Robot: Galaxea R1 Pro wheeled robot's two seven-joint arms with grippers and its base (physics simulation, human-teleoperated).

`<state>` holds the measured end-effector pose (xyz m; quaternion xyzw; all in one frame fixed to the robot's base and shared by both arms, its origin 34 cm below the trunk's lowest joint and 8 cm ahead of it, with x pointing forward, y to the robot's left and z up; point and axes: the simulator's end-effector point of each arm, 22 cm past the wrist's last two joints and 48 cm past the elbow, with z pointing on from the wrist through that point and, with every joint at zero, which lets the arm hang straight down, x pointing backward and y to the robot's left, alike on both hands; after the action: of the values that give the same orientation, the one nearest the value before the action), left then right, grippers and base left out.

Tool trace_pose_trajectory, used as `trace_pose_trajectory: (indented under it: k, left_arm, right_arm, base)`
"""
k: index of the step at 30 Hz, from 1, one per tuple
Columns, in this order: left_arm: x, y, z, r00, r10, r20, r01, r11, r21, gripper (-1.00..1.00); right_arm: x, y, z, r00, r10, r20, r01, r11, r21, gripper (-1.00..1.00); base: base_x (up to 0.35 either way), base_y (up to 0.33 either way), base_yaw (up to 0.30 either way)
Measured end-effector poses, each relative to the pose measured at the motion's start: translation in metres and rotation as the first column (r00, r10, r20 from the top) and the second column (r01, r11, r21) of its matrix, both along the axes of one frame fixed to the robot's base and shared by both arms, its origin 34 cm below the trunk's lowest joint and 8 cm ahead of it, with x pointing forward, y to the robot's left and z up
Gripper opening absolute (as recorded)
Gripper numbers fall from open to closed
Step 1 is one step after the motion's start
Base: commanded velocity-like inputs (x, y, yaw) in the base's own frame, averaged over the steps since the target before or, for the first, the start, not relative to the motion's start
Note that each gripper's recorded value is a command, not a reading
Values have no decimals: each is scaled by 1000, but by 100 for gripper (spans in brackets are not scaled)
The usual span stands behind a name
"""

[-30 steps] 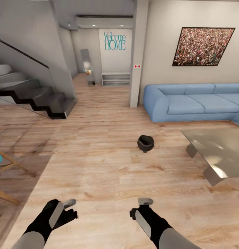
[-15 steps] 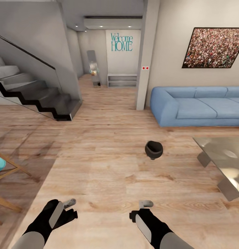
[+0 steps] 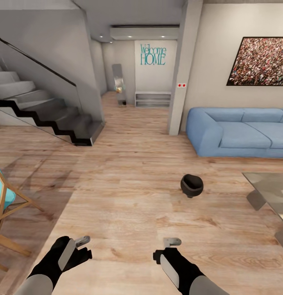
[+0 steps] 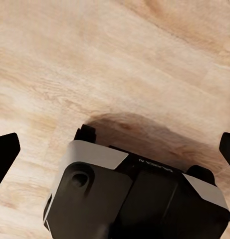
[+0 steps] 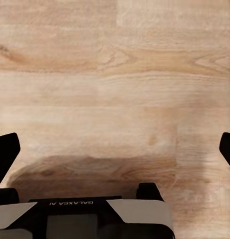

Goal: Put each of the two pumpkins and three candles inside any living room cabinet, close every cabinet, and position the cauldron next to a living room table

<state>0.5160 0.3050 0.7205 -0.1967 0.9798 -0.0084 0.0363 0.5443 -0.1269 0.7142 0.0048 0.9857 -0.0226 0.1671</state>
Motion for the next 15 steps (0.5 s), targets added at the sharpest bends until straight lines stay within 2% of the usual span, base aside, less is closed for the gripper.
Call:
trace_pose_trajectory:
  k: [5,9,15]
  left_arm:
    - [2,0,3,1000,0,8,0,1000,1,100]
    - [4,1,6,1000,-1,14,1,1000,2,100]
    - [5,0,7,1000,-3,17,2,1000,2,100]
  right_arm:
    - [6,6,6,998,44,34,-43,999,-14,100]
    - [11,7,10,997,43,62,-42,999,-13,100]
    - [14,8,13,997,39,74,-38,999,-9,100]
  base:
    - [85,27,119]
    - [258,109,116]
    - [309,92,17]
